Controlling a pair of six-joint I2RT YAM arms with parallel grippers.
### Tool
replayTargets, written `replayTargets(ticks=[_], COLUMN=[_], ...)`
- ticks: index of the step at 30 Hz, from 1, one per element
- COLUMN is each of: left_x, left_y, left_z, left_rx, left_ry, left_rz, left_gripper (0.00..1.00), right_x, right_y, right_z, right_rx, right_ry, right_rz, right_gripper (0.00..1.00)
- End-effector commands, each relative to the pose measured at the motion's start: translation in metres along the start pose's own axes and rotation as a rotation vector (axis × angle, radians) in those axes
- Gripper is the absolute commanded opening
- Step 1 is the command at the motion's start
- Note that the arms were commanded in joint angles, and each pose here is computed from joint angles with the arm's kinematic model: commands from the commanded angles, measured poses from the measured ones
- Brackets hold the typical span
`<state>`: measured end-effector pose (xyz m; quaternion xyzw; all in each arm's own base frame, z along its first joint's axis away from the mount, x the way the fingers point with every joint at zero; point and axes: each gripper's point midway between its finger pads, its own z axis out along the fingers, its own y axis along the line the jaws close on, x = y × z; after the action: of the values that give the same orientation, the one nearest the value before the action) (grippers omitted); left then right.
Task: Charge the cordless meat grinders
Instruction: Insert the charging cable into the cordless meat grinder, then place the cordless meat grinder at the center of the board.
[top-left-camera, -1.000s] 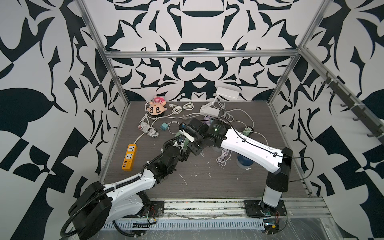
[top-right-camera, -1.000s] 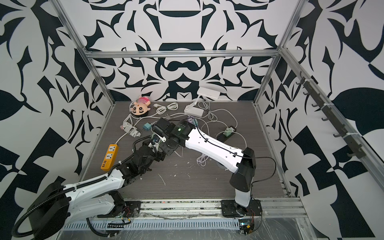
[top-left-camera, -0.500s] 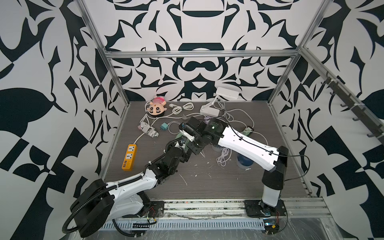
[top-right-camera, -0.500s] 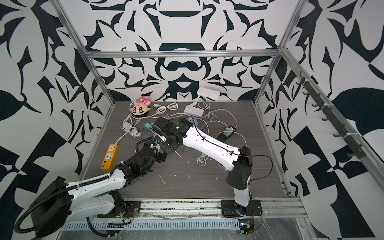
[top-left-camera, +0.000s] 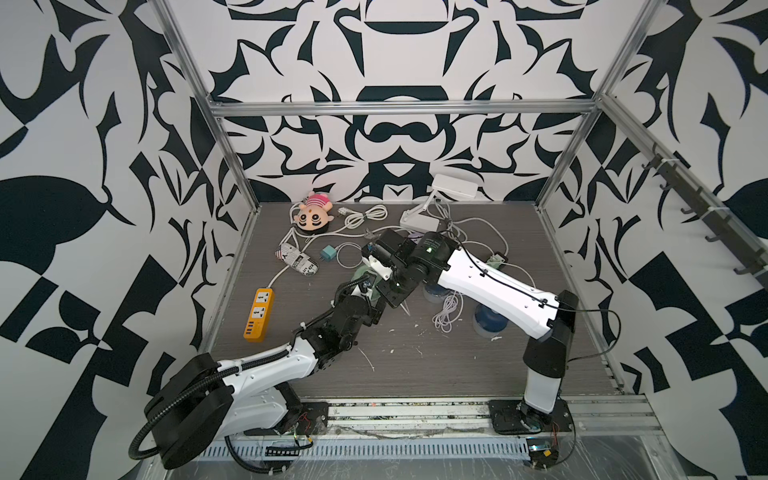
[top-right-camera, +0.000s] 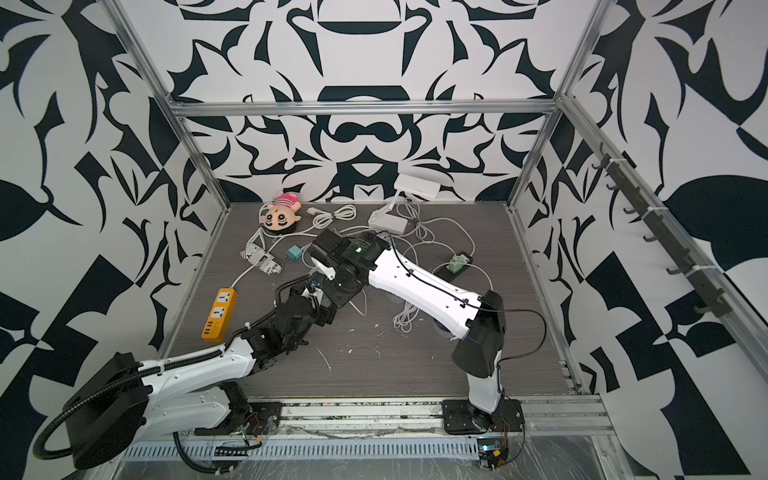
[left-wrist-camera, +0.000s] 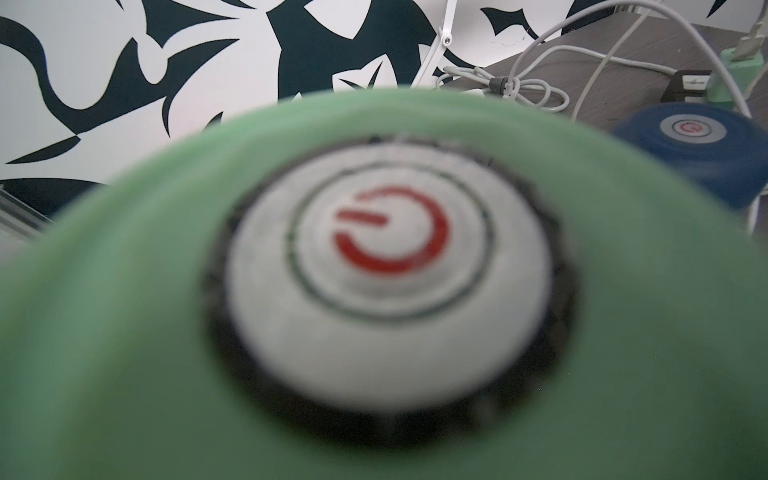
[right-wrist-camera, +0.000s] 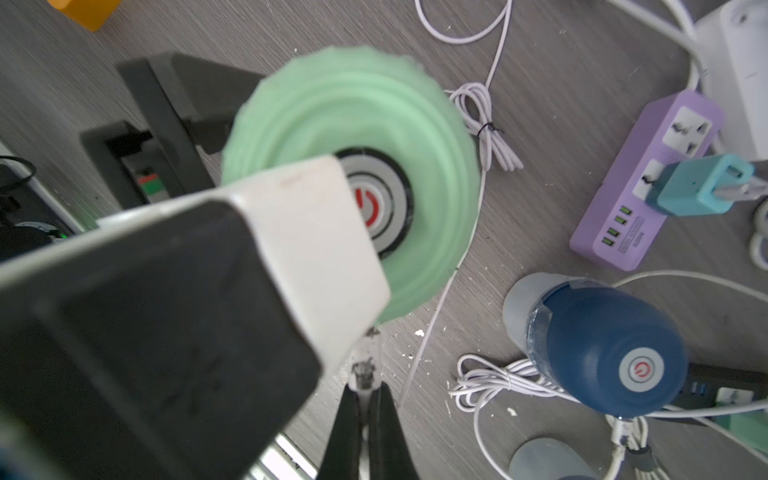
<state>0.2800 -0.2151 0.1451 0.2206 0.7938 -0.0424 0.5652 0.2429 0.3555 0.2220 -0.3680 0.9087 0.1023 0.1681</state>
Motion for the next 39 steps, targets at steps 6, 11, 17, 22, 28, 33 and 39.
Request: replayTargets(ticks=[6,11,17,22,28,33,39], left_x=[-0.004,-0.002,0.003,0.017,0.039,0.051,0.058], left_y=[-0.053,-0.048,-0.039,-0.038,-0.048,-0.063,-0.087], left_z=[-0.008,-0.008,-0.007,-0.004,0.005,0.013,0.029], left_rx=[0.193,0.171,0.122,0.107,0.137,0.195,0.266], left_ry=[-0.022,-0.018,-0.015,-0.003,0.017,-0.002,-0.022], left_rz=[0.093,0.077,0.028,-0.012,-0.055,-0.124,-0.186], left_gripper=[0.25,0.24,0.24,0.24,0.25,0.28,0.3], right_x=[-0.103,-0.09,-0.049,-0.02,0.006,0.015,0.018], right_y=[0.023,0.018,0.008,-0.008,-0.034,-0.056,-0.064], right_z=[-0.043,-0.034,-0.019,-0.028,-0.048,-0.055,-0.05], right_rx=[-0.122,-0.108,-0.077,-0.034,0.024,0.015,0.008], right_ry=[-0.403,-0.348,-0.247,-0.239,-0.27,-0.303,-0.31], right_rz=[0.044,0.033,0.007,0.014,0.053,0.138,0.177], right_gripper=[0.0,0.0,0.37,0.49,0.57,0.57,0.56])
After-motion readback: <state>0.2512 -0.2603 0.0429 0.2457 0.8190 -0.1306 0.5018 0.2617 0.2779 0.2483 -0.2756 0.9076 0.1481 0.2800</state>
